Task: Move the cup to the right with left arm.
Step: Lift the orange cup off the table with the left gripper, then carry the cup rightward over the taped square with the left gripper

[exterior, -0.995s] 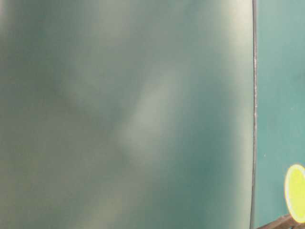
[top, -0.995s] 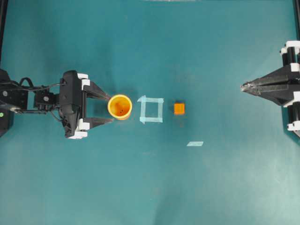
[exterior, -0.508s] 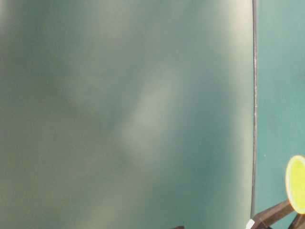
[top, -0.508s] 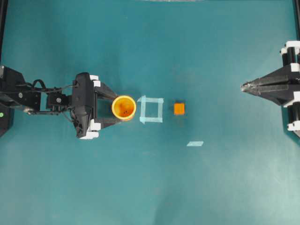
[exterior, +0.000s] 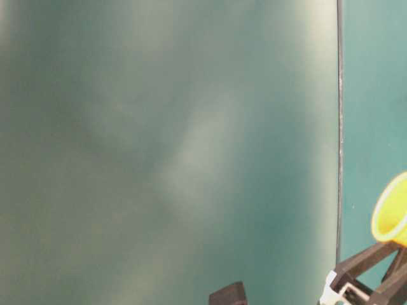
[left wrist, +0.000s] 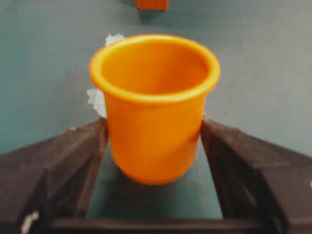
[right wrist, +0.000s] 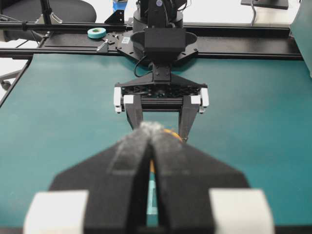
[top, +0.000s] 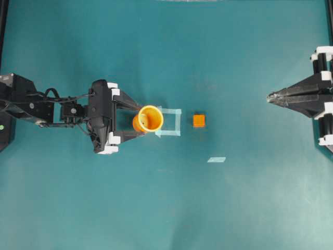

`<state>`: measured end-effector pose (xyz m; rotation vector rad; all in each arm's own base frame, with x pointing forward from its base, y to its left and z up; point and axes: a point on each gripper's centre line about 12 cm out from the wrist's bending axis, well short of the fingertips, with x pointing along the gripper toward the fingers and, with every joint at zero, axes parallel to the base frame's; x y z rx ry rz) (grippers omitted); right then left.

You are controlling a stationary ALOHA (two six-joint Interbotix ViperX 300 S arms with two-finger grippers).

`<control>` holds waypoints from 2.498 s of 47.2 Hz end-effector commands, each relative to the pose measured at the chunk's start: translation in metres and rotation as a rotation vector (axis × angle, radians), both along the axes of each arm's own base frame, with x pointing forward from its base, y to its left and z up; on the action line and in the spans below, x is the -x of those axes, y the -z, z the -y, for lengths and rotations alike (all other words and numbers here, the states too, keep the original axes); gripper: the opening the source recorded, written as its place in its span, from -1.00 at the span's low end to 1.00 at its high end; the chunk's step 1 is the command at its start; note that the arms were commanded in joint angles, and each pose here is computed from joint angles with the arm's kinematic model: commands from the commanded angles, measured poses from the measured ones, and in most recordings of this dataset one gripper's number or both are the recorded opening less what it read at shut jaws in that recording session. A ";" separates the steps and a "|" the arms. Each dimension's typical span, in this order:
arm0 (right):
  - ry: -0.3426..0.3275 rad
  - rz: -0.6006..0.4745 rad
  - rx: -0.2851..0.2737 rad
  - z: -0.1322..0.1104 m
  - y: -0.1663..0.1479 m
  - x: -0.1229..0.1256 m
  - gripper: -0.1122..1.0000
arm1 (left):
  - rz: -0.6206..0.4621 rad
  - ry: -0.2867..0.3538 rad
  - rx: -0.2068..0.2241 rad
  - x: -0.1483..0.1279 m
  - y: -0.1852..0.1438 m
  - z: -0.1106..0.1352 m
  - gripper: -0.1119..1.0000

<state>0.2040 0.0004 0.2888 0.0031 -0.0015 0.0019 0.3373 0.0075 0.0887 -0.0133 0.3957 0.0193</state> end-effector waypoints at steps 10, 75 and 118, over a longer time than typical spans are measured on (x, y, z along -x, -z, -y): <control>-0.002 0.028 0.000 0.000 -0.012 -0.003 -0.81 | 0.018 0.002 0.002 -0.007 -0.003 0.001 0.48; -0.001 0.000 -0.002 0.000 -0.009 -0.003 -0.81 | -0.001 0.008 0.061 0.000 0.000 0.011 0.53; 0.000 -0.006 -0.002 0.000 -0.009 -0.003 -0.81 | -0.006 0.023 0.031 -0.020 -0.004 0.012 0.68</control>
